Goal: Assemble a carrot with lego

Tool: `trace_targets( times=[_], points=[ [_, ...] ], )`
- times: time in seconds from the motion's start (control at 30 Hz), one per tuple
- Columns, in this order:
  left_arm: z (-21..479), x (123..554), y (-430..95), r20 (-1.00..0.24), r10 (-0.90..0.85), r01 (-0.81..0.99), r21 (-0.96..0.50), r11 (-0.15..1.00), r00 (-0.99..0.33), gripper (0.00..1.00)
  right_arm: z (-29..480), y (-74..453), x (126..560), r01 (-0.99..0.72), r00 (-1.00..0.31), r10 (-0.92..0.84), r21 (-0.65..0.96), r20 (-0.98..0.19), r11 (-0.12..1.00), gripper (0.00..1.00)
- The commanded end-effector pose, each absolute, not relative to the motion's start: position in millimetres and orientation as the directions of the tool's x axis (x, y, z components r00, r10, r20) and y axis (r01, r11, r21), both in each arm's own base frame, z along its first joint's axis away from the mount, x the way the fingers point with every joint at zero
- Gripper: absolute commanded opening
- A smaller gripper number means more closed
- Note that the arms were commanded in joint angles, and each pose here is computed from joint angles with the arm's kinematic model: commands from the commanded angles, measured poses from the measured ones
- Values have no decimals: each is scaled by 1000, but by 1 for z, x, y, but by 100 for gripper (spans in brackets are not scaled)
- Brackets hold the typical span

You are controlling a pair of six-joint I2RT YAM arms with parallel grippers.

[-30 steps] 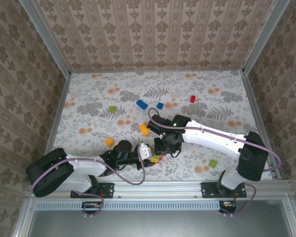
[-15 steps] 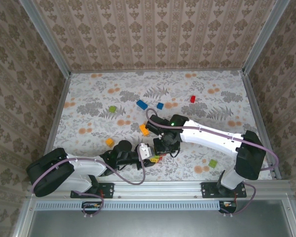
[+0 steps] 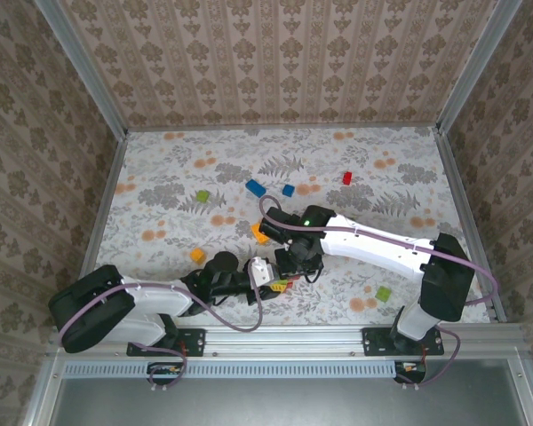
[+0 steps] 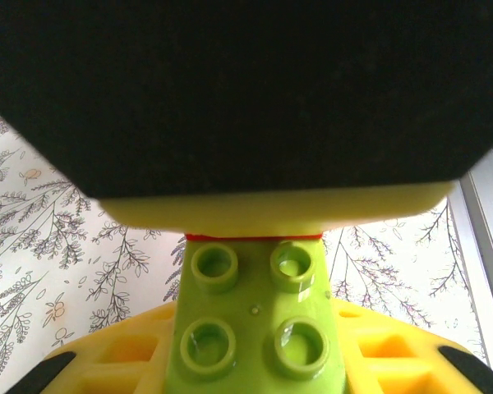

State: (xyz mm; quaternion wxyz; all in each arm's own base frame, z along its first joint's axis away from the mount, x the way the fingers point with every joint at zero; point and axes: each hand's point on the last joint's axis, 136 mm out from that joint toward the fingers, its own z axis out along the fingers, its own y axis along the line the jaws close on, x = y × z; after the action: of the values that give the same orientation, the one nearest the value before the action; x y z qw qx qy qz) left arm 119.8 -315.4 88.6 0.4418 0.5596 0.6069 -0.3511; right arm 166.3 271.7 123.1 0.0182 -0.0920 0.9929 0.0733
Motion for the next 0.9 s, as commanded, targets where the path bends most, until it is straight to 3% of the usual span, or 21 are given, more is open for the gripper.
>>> trace_targets(
  times=[0.0, 0.87],
  points=[
    [64, 121, -309, -886, 464, 988, 70, 136, -1, 26, 99, 296, 152, -224, -972, -233, 208, 18, 952, 37],
    [64, 122, -309, -886, 464, 987, 71, 142, -3, 29, 141, 304, 161, -232, -973, -216, 331, -84, 915, 57]
  ],
)
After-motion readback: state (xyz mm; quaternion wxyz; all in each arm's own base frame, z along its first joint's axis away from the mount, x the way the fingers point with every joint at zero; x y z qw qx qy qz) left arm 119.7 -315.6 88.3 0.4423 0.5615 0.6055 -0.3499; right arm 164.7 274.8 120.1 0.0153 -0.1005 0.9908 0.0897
